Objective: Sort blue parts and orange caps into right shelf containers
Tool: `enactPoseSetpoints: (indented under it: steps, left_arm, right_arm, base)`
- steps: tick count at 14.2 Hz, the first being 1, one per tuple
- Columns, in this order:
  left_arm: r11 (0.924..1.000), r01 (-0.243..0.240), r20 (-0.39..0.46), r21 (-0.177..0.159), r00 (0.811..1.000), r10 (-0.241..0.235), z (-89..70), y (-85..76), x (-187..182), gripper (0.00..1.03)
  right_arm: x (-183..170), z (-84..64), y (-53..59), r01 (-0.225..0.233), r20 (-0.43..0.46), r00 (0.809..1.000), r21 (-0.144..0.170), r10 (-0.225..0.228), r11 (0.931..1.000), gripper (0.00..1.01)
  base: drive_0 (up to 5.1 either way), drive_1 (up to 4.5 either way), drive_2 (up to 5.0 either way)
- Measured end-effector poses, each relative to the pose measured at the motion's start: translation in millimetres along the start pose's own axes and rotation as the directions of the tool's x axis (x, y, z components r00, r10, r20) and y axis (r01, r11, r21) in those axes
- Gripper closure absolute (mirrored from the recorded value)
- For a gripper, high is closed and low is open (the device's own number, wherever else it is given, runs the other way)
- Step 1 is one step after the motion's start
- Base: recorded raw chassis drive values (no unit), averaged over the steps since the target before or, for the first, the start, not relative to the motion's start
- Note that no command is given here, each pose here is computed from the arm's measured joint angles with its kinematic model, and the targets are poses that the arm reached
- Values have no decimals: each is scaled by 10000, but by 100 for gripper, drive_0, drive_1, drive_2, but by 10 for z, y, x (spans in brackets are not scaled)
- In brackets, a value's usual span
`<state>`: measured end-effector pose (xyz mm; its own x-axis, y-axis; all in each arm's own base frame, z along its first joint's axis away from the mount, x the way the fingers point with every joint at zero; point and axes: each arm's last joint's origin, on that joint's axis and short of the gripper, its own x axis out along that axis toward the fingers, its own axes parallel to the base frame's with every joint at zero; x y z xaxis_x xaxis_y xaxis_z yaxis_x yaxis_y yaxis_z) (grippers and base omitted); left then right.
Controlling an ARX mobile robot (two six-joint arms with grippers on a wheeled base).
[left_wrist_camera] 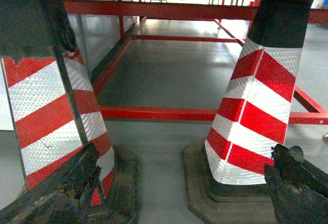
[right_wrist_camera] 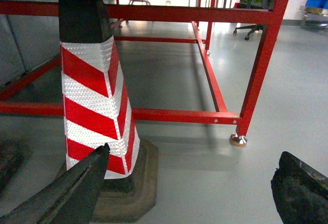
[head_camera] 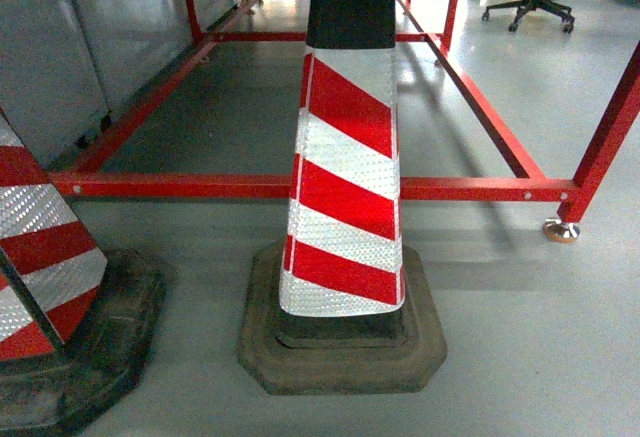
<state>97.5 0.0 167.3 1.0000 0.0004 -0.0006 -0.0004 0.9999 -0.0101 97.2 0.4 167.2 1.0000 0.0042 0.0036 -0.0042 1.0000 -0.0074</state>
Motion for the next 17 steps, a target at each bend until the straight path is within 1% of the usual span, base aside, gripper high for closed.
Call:
enactPoseSetpoints:
  steps: [8, 13, 17]
  left_arm:
    - [10000, 7, -19, 0, 10000, -7, -2, 0, 0, 5]
    - [10000, 8, -4, 80, 10000, -8, 0, 0, 0, 5]
    - [9999, 4, 0, 107, 10000, -4, 0, 0, 0, 5]
  right_arm:
    - [0, 0, 0, -11, -4, 10000, 0, 11, 10000, 3]
    - [0, -1, 0, -4, -11, 10000, 84, 4, 10000, 3]
    - [0, 0, 0, 0, 4, 10000, 72, 0, 10000, 3]
  base:
    - [0, 0, 0]
    - [0, 0, 0]
    - [0, 0, 0]
